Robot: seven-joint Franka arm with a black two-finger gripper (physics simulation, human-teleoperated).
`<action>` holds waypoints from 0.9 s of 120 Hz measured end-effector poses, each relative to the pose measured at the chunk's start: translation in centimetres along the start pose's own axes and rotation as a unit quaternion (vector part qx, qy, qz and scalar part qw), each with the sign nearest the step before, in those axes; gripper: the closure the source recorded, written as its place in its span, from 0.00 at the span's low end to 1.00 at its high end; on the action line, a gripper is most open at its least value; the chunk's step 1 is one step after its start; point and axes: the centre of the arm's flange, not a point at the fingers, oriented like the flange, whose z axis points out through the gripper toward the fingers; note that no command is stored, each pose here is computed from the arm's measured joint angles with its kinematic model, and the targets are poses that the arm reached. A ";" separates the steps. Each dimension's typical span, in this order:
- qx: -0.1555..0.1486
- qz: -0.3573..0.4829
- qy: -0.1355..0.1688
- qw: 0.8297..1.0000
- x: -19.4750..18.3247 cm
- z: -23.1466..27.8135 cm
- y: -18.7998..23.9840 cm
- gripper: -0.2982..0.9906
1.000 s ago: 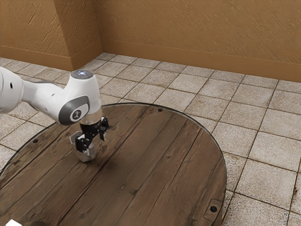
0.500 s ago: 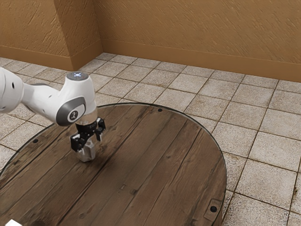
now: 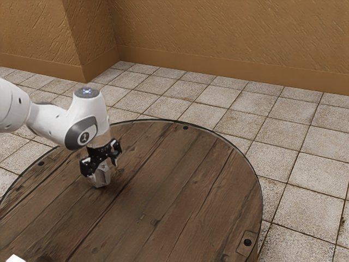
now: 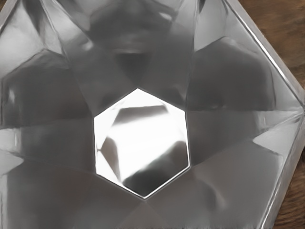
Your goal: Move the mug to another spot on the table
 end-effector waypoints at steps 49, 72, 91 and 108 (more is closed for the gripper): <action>-0.013 0.007 -0.012 1.000 -0.2 0.3 0.2 0.53; -0.013 0.011 -0.013 1.000 -0.5 0.4 0.2 0.60; -0.012 0.012 -0.013 1.000 -0.5 0.4 0.2 0.67; -0.012 0.015 -0.010 1.000 -0.5 0.2 0.2 0.69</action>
